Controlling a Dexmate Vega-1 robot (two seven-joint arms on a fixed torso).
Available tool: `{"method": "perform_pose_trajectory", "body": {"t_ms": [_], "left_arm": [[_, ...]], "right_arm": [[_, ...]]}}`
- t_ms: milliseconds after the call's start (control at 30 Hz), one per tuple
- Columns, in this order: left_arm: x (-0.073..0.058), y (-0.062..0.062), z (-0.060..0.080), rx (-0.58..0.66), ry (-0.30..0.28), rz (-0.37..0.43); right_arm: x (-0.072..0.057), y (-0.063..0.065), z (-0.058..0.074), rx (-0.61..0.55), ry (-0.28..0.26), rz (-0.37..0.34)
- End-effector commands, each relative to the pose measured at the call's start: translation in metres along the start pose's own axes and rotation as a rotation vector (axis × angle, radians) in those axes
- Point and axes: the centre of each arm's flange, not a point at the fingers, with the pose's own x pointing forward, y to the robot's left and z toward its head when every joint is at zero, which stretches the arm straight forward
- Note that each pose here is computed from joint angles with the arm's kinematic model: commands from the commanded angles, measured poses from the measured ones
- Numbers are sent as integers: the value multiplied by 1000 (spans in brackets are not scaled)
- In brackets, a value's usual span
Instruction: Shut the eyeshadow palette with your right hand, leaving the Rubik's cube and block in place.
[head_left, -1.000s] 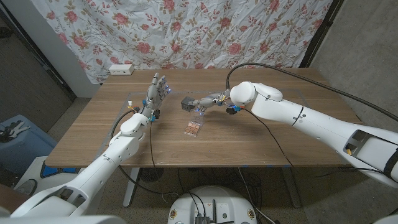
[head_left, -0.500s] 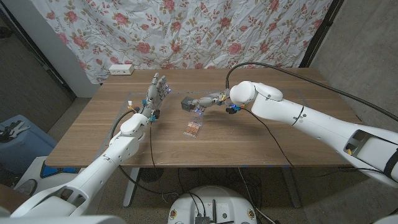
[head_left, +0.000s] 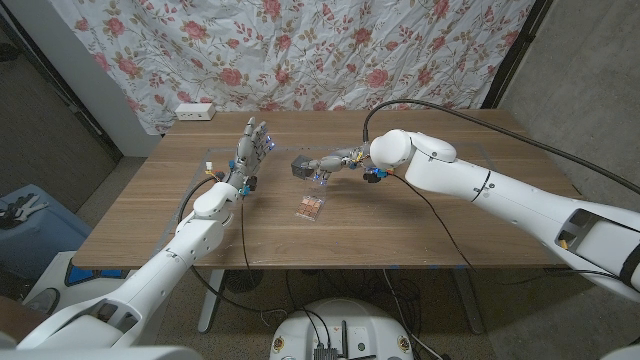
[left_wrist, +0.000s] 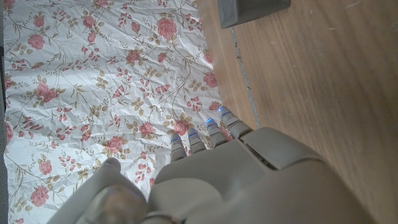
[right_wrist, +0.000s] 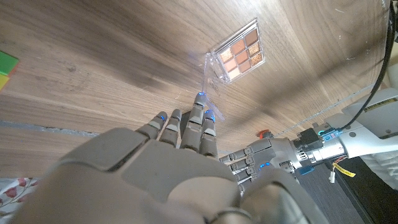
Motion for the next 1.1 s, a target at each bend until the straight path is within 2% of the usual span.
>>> {"method": "perform_pose_trajectory", "body": {"t_ms": [33, 1100], "left_arm": [[0, 0, 0, 0, 0, 0], [0, 0, 0, 0, 0, 0]], "right_arm": [[-3, 1, 6, -10, -11, 2], [-8, 12, 24, -28, -32, -10]]}}
